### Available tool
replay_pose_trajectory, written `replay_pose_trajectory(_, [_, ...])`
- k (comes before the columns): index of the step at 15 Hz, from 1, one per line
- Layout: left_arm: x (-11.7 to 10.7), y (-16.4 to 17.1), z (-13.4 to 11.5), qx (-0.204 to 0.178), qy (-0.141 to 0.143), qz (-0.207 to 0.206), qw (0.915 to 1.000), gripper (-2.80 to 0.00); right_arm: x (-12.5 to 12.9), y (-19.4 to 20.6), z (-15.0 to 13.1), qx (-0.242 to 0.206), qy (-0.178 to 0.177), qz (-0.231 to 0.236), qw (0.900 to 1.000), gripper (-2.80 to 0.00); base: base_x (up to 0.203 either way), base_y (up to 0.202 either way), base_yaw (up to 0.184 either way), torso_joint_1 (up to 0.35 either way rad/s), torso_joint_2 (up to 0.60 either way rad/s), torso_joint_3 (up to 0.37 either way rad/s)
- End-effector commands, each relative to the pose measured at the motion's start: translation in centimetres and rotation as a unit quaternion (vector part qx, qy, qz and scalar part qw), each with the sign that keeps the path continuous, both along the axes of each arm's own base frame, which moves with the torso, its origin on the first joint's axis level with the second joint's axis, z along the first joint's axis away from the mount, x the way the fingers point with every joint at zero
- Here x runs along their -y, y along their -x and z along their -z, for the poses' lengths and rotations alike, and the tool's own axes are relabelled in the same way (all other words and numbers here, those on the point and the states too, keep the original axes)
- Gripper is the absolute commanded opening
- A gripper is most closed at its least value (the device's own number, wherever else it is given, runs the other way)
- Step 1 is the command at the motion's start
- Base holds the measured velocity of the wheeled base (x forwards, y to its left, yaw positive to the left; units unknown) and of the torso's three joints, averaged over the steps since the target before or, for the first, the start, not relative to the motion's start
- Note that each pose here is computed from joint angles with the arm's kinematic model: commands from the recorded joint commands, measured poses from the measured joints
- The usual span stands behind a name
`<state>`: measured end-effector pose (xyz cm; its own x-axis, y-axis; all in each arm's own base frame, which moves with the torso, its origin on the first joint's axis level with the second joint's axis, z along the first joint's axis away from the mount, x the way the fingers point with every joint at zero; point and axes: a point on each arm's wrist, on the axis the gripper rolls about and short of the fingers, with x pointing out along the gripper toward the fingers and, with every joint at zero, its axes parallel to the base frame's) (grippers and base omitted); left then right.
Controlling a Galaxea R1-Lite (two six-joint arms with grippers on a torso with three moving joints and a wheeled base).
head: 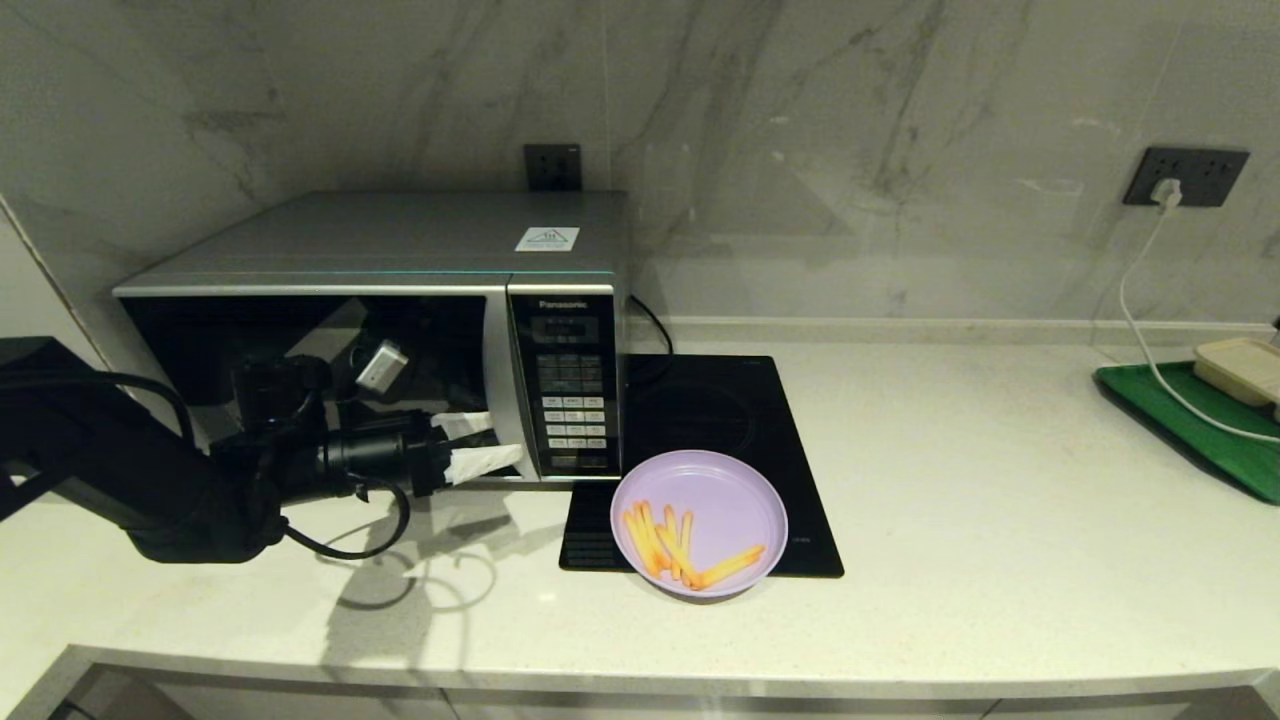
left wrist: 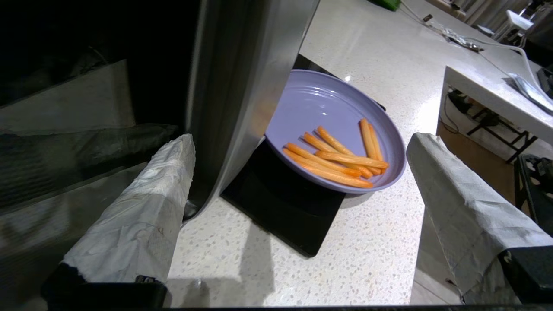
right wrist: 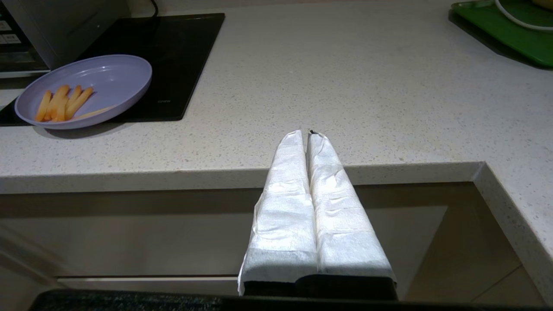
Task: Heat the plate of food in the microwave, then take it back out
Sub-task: Open the microwave oven
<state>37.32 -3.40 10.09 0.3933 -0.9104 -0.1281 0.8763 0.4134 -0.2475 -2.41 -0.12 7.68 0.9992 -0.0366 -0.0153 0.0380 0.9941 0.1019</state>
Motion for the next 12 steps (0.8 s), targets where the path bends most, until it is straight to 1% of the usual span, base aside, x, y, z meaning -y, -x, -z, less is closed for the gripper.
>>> replay_pose_trajectory(1, [0.9, 0.1, 0.1, -0.009, 0.004, 0.014, 0.9999, 0.00, 0.0, 0.0, 0.0, 0.000, 0.000, 0.000, 1.000, -2.80, 0.000, 0.000, 0.000, 0.000, 0.00, 0.000])
replay_pose_trajectory(3, [1.4, 0.2, 0.2, -0.019, 0.008, 0.020, 0.9996, 0.00, 0.0, 0.0, 0.0, 0.000, 0.000, 0.000, 1.000, -2.80, 0.000, 0.000, 0.000, 0.000, 0.00, 0.000])
replay_pose_trajectory(6, [2.2, 0.5, 0.1, -0.024, 0.009, 0.030, 0.9992, 0.00, 0.0, 0.0, 0.0, 0.000, 0.000, 0.000, 1.000, -2.80, 0.000, 0.000, 0.000, 0.000, 0.00, 0.000])
replay_pose_trajectory(9, [2.0, 0.9, 0.3, -0.032, 0.010, 0.030, 0.9990, 0.00, 0.0, 0.0, 0.0, 0.000, 0.000, 0.000, 1.000, -2.80, 0.000, 0.000, 0.000, 0.000, 0.00, 0.000])
replay_pose_trajectory(10, [1.8, 1.3, 0.1, -0.042, 0.015, 0.030, 0.9985, 0.00, 0.0, 0.0, 0.0, 0.000, 0.000, 0.000, 1.000, -2.80, 0.000, 0.000, 0.000, 0.000, 0.00, 0.000])
replay_pose_trajectory(11, [1.3, 1.8, -0.5, -0.054, 0.027, 0.041, 0.9974, 0.00, 0.0, 0.0, 0.0, 0.000, 0.000, 0.000, 1.000, -2.80, 0.000, 0.000, 0.000, 0.000, 0.00, 0.000])
replay_pose_trajectory(12, [0.5, 2.5, -1.3, -0.067, 0.043, 0.066, 0.9946, 0.00, 0.0, 0.0, 0.0, 0.000, 0.000, 0.000, 1.000, -2.80, 0.000, 0.000, 0.000, 0.000, 0.00, 0.000])
